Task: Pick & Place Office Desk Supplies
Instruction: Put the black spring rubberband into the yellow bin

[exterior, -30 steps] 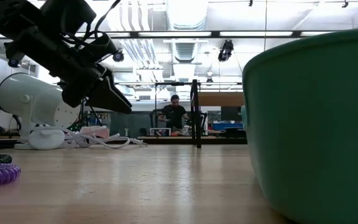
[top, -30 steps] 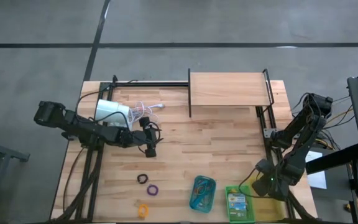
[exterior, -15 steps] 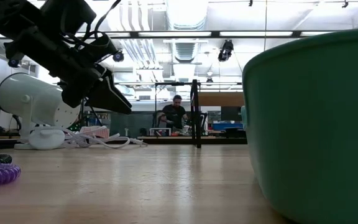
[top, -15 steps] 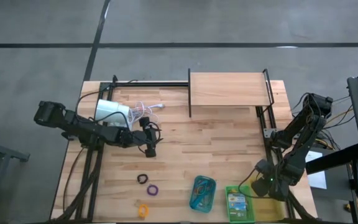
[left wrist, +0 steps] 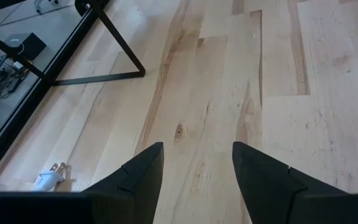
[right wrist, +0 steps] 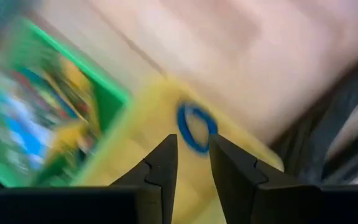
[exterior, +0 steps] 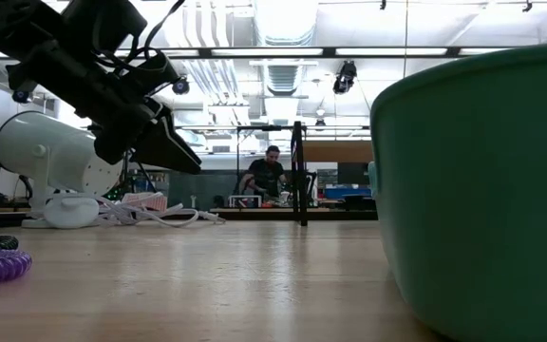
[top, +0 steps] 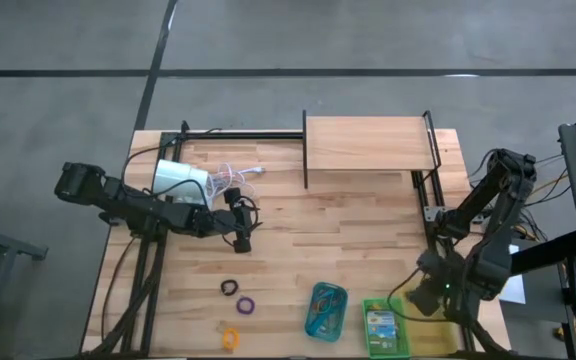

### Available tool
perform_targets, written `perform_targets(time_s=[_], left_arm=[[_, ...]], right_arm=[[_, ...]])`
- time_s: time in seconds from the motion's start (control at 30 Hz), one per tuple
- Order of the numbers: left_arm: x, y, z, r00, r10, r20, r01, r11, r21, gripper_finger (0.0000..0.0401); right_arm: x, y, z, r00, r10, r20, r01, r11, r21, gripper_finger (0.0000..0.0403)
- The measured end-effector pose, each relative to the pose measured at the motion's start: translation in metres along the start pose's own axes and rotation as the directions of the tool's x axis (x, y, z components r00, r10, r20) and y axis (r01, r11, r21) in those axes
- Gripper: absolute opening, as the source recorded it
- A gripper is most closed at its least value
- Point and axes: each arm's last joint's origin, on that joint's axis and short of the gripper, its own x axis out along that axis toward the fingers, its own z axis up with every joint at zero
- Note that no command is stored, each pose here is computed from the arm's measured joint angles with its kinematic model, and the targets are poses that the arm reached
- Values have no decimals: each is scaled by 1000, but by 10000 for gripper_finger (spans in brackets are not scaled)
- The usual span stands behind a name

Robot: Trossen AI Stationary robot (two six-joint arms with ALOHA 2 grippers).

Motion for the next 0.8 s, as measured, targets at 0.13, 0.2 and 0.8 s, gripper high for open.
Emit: perform_targets(time_s=[0.13,0.2,0.8], left_arm=[[0,0,0,1000,0,0,0,1000,0,197],[0,0,0,1000,0,0,0,1000,0,197],[0,0,0,1000,0,0,0,1000,0,197]], right_arm=[[-24,4,11,964,88,252,-71,995,-76,89],[-32,5,18,900,143,412,-106,988,-111,90],[20,51,111,620,407,671,36,839,-543,79]])
